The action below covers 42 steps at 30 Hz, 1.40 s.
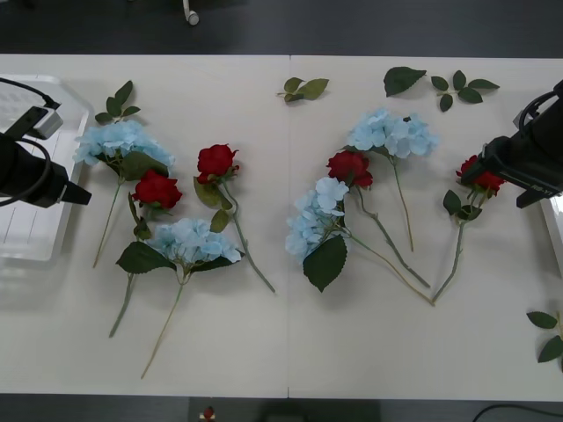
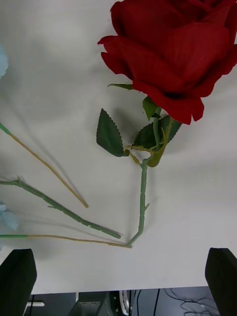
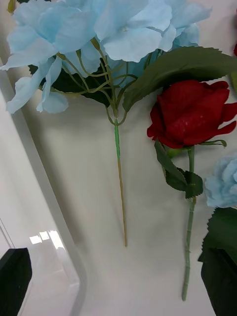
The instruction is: Put the red flowers into the right box and the blue flowers into the left box
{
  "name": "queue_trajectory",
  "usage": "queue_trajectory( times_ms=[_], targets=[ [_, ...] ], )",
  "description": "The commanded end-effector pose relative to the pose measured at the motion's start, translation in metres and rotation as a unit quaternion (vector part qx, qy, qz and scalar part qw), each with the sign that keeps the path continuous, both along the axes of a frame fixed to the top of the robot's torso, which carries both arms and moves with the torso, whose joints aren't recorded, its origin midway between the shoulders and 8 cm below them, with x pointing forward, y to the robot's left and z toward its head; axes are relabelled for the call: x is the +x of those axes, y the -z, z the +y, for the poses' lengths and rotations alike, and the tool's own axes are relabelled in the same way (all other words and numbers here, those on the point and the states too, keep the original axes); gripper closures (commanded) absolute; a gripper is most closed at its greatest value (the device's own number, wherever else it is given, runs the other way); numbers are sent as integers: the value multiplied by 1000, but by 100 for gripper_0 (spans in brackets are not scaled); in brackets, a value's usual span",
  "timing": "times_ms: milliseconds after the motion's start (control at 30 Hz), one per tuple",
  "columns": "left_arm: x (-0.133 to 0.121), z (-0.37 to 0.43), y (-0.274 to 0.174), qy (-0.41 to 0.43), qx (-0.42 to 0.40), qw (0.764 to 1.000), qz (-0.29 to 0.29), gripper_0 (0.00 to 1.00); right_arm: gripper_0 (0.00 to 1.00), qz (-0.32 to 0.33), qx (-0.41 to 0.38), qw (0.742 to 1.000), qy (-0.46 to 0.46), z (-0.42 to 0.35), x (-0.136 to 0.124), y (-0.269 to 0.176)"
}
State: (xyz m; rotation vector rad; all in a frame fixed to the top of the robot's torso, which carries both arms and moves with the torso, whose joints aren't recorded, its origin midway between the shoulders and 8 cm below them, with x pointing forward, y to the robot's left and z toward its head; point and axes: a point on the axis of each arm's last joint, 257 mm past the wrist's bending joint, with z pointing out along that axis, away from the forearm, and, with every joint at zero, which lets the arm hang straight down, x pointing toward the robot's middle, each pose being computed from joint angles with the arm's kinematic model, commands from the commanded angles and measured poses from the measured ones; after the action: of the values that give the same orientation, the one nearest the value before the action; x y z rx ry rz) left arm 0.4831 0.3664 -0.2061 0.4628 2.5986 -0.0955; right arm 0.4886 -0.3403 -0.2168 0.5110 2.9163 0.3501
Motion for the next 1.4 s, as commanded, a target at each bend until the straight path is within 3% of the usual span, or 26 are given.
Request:
queue_trajectory(
  times_ms=[33, 300, 900, 1400],
  targets=[
    [23, -3, -6, 6, 18, 999, -41, 0, 0, -34, -9, 999, -12, -11, 12, -4],
    [33, -11, 20, 3, 14, 999, -38, 0, 0, -90, -26, 994, -58, -25, 22, 28],
    [77, -9, 48, -10, 36, 998, -58, 0, 0, -106, -67, 986, -109, -24, 18, 80],
    [68, -19, 73, -3, 43, 998, -37, 0, 0, -100, -80, 982, -138, -6, 15, 107]
  ],
)
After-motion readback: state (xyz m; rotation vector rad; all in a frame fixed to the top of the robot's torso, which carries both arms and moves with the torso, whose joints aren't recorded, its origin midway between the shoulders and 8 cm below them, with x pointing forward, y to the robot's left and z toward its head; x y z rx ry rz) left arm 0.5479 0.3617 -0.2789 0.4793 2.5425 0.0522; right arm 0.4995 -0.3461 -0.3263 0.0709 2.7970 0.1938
